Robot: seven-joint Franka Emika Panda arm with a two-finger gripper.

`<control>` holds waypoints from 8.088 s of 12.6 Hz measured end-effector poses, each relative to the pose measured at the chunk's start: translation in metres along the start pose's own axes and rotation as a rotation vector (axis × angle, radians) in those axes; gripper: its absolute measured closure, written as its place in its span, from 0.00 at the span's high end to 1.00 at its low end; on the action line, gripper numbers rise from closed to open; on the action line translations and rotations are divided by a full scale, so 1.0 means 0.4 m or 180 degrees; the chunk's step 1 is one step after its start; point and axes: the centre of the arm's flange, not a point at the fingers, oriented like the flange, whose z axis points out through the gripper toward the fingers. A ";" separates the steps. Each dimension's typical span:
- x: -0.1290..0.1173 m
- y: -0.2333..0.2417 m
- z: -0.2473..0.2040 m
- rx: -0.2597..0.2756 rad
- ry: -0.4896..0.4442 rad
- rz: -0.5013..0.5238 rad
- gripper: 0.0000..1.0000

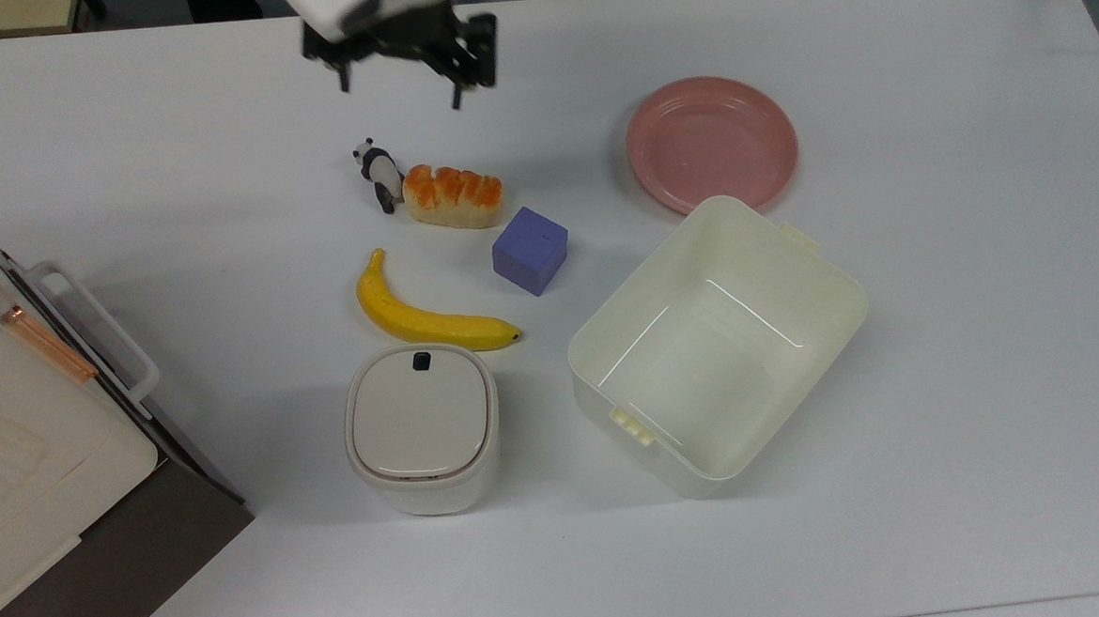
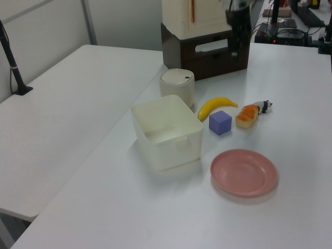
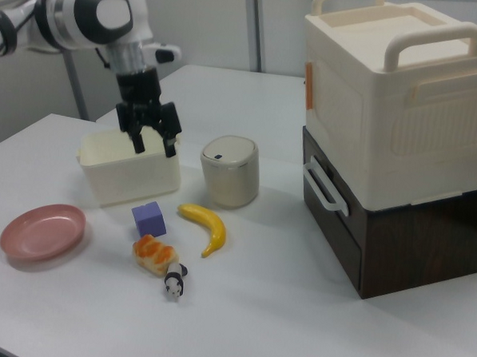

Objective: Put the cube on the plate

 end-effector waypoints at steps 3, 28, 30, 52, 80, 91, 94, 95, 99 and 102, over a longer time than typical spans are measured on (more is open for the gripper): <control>0.031 -0.149 0.095 -0.0035 0.0034 0.0107 1.00; 0.093 -0.351 0.522 -0.0174 -0.0126 0.1042 0.58; 0.095 -0.349 0.510 -0.0159 -0.0095 0.1048 0.58; -0.300 -0.827 0.301 -0.0565 -0.0257 -0.0152 1.00; -0.185 0.428 -0.261 0.0647 0.0528 0.0618 1.00; -0.155 0.469 -0.254 0.0921 0.0777 0.0903 1.00; -0.122 0.349 -0.200 0.0942 0.0657 0.0749 1.00; -0.115 0.323 -0.181 0.0942 0.0636 0.0700 1.00; -0.111 0.223 -0.145 0.0862 0.0520 0.0443 1.00; -0.115 0.160 -0.153 0.0845 0.0530 0.0200 1.00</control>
